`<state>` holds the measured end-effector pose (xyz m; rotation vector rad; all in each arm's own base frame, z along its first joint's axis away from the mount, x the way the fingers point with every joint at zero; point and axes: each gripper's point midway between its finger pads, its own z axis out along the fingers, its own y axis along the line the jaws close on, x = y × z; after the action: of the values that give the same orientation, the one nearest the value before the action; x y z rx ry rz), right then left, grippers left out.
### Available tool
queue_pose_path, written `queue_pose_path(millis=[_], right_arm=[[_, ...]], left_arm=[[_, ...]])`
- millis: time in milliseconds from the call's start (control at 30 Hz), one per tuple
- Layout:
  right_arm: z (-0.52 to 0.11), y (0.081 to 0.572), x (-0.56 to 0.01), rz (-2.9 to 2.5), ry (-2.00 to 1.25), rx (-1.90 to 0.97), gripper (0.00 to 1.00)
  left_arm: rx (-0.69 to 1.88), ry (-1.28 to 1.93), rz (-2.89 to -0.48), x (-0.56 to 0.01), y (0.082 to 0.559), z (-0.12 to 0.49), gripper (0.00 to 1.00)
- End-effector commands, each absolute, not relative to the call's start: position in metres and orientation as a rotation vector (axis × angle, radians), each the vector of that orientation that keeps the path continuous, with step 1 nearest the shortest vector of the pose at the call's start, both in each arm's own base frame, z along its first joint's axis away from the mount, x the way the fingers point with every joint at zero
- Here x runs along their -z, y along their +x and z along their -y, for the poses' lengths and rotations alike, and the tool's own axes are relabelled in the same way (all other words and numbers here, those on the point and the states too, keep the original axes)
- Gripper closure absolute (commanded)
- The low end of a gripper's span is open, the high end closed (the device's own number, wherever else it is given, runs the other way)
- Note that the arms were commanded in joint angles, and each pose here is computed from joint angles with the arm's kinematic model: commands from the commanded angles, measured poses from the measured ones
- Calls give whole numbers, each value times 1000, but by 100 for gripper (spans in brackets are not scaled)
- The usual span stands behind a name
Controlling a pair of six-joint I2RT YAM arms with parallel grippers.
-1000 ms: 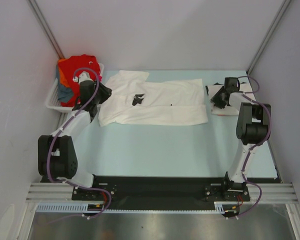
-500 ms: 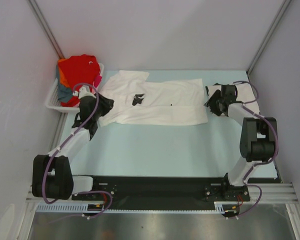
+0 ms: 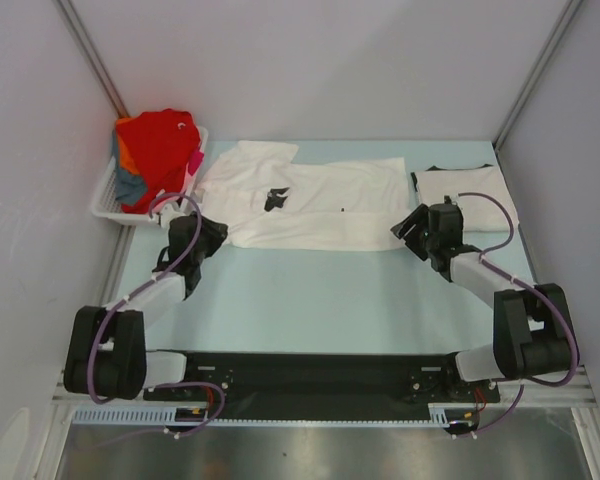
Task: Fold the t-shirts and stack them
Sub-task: Fold the tshirt
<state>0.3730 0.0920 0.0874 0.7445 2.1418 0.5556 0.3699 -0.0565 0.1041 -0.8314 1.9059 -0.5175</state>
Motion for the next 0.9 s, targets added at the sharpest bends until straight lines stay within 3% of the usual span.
queue_pose_path(millis=[0,200,600,767,867], right_arm=[[-89,387,-99,-2011,836,-578,36],[-91,385,-67,-2029,927,-601,43],[-76,396,-29,-2028,1000,-528,48],[-52,392,-25,-1980,1033,-461,53],[-44,393,-22,-1978,1028,-439,64]], left_arm=[[503,-909,-1826,-105,383,49,54],[488,-982,-1845,-83,388,47,55],[338,-1027,-1872,-70,392,29,55],[292,-1034,-1938,-58,394,23,56],[289,-1035,-1946,-57,397,21,57]])
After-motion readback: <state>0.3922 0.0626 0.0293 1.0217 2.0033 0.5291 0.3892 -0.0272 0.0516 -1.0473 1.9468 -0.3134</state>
